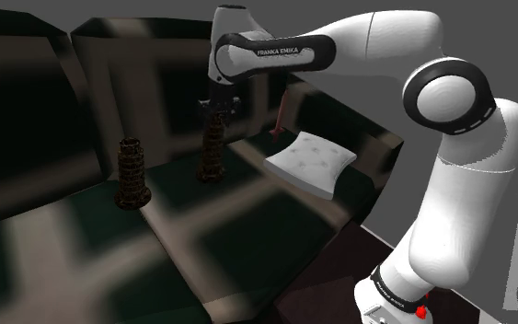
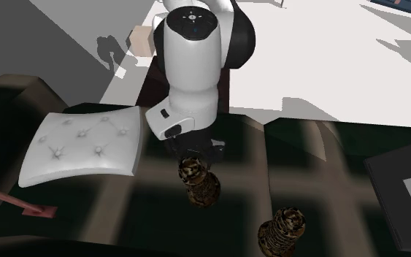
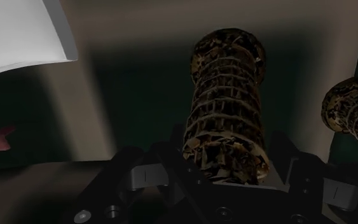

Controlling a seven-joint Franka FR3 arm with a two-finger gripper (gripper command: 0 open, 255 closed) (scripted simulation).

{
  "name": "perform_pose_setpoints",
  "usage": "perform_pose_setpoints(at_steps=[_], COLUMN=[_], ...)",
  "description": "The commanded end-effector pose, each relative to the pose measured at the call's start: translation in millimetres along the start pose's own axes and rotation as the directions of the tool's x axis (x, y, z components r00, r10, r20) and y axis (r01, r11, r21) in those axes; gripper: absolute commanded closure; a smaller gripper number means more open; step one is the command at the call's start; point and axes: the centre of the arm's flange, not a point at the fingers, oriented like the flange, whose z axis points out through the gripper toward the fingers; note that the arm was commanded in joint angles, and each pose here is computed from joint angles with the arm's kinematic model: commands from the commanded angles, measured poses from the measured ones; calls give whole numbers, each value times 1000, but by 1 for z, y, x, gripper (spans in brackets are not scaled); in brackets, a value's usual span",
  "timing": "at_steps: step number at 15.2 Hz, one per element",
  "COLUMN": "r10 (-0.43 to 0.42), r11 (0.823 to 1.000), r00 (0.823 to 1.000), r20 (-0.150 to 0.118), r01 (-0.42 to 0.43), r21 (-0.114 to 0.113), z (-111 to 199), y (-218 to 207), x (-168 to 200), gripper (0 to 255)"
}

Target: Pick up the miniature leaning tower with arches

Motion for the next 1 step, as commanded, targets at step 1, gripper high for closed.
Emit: perform_pose_setpoints(at_steps=[1], r10=[0], r11=[1000], r00=[1000], r20=[-2], r01=[0], r21=[1], z=[-4], y=[-1], x=[0], gripper=[255])
